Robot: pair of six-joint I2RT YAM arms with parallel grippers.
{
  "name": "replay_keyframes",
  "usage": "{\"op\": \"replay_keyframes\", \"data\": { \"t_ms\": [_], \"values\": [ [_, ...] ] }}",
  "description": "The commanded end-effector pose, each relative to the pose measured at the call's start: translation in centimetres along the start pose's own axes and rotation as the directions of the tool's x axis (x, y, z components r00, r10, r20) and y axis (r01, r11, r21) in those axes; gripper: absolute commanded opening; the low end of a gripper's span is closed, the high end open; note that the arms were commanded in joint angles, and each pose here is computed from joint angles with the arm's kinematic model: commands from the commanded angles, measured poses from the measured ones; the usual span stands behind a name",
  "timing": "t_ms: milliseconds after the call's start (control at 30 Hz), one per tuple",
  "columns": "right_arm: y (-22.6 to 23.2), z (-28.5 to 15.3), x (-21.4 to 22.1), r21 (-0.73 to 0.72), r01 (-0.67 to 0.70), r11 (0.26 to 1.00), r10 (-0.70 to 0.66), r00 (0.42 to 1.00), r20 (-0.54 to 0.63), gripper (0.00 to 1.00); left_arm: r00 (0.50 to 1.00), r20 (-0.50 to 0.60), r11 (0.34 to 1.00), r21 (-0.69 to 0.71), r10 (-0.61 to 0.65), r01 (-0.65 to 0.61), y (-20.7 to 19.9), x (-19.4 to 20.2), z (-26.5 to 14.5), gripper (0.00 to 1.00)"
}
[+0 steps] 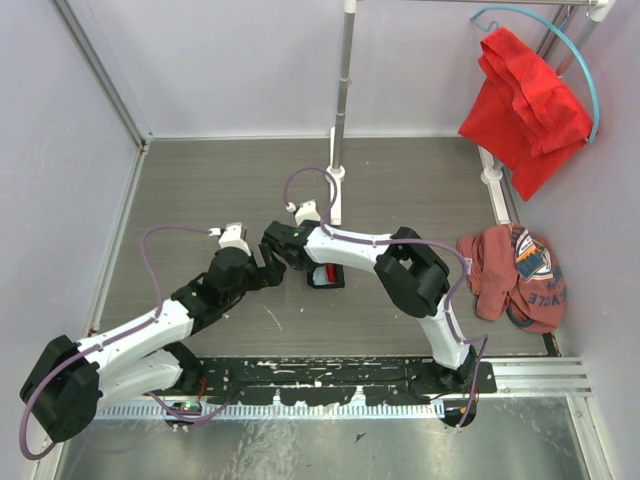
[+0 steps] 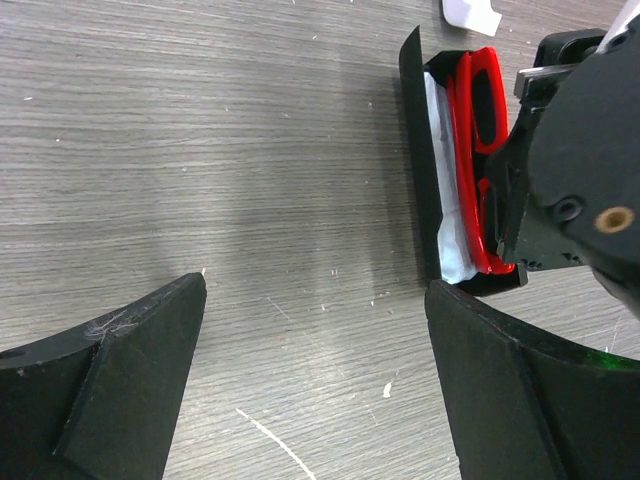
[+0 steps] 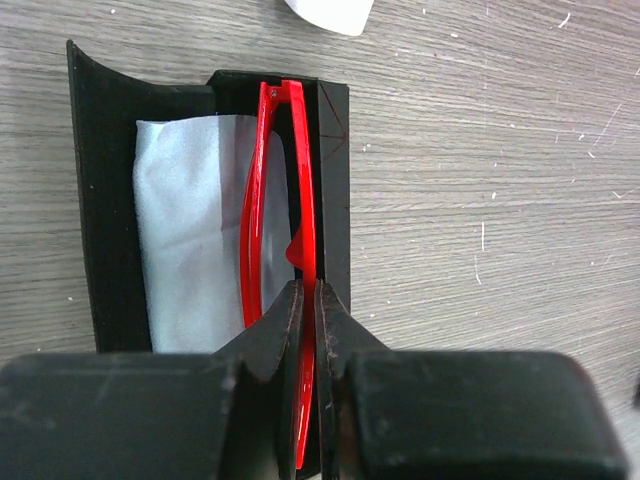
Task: Organize the sunglasses
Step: Place the sunglasses in the sunglasses case.
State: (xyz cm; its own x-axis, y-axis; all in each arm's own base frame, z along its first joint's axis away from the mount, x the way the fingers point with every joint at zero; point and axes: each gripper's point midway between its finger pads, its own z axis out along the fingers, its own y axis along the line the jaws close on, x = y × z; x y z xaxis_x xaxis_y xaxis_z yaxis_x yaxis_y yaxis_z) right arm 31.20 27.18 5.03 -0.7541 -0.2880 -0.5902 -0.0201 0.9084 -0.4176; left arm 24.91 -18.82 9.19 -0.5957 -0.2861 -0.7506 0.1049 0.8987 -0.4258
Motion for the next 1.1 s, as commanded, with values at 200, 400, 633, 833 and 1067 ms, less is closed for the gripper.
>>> {"op": "replay_keyframes", "data": {
  "t_ms": [200, 400, 633, 833, 1067],
  "values": [
    [-0.6, -0.5, -1.3, 0.068, -0.01, 0.998, 0.007, 0.999, 0.043, 0.01, 1.0, 0.018, 1.0, 0.002, -0.003, 0.003, 0.2, -0.2, -0.2, 0.98],
    [-0.5, -0.4, -1.2, 0.083, 0.001, 0.997, -0.004, 0.999, 0.04, 0.01, 1.0, 0.026, 1.0, 0.003, -0.007, 0.007, 0.3, -0.5, -0.6, 0.98],
    [-0.5, -0.2, -1.1, 0.092, 0.004, 0.996, -0.008, 0.999, 0.039, 0.01, 0.999, 0.052, 1.0, 0.004, -0.012, 0.012, 0.4, -1.2, -1.5, 0.98],
    [-0.6, -0.2, -1.1, 0.113, 0.01, 0.994, -0.015, 0.999, 0.037, 0.01, 0.998, 0.066, 1.0, -0.004, -0.015, 0.016, 0.7, -1.6, -2.3, 0.98],
    [-0.6, -0.2, -1.1, 0.13, 0.021, 0.991, -0.026, 0.999, 0.036, 0.01, 0.997, 0.077, 1.0, -0.016, -0.022, 0.023, 1.1, -1.9, -2.9, 0.98]
  ]
}}
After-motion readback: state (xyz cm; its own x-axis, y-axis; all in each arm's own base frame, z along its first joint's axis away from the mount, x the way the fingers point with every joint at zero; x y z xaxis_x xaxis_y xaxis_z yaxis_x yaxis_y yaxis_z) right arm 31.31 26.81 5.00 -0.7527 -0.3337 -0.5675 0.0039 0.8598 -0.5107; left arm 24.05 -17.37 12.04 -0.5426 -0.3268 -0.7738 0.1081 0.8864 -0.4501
